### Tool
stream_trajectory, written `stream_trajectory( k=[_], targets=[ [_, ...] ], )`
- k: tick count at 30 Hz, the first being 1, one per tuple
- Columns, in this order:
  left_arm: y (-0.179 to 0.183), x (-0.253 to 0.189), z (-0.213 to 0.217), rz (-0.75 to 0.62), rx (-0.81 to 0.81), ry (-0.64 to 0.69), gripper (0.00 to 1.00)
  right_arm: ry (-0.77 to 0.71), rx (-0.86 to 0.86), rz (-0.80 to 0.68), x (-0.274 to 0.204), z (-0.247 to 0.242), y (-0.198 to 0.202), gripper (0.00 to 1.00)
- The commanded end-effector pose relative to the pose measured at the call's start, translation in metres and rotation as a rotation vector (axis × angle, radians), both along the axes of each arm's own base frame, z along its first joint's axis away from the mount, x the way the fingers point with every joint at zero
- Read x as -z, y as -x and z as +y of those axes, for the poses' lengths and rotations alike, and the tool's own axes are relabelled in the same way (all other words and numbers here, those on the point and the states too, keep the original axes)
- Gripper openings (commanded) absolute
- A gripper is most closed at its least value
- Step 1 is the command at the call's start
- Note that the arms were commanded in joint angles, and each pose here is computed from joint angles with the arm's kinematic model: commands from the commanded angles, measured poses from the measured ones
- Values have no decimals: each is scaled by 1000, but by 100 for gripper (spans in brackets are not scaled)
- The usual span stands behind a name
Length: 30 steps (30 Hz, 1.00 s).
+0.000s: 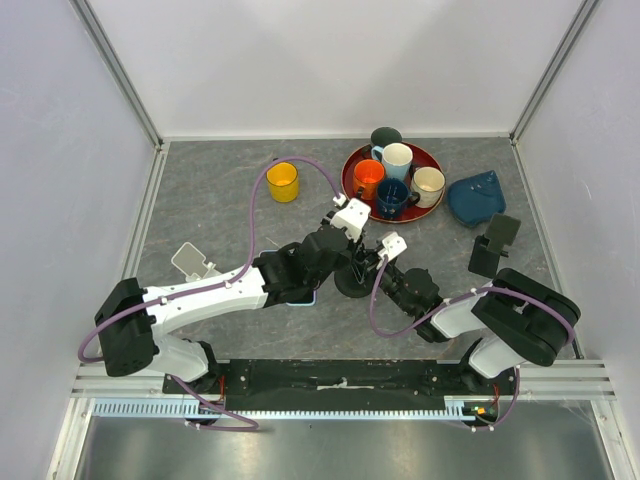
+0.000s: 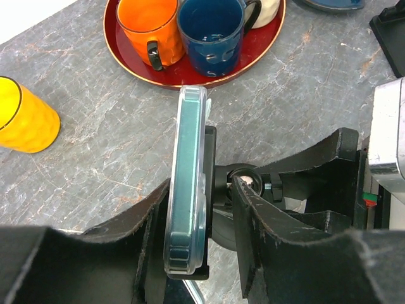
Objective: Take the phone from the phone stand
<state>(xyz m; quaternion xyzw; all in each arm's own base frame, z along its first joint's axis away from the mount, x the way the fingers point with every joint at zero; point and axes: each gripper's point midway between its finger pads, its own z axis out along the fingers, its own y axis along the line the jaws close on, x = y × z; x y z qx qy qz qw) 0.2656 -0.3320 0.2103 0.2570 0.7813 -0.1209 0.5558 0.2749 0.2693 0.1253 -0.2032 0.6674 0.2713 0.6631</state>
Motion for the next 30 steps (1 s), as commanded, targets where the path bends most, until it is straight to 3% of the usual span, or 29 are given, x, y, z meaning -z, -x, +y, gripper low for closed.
stream_trajectory(
  k=[1, 10, 30],
  targets=[
    [-8, -29, -2, -41, -54, 100, 47, -132, -8, -154, -51, 2, -1, 0],
    [-17, -52, 3, -128, -103, 186, 48, -120, -9, -144, -45, 1, 0, 0],
    [-29, -27, -6, -124, -138, 106, 44, -108, -14, -131, -41, 3, -1, 0]
  ],
)
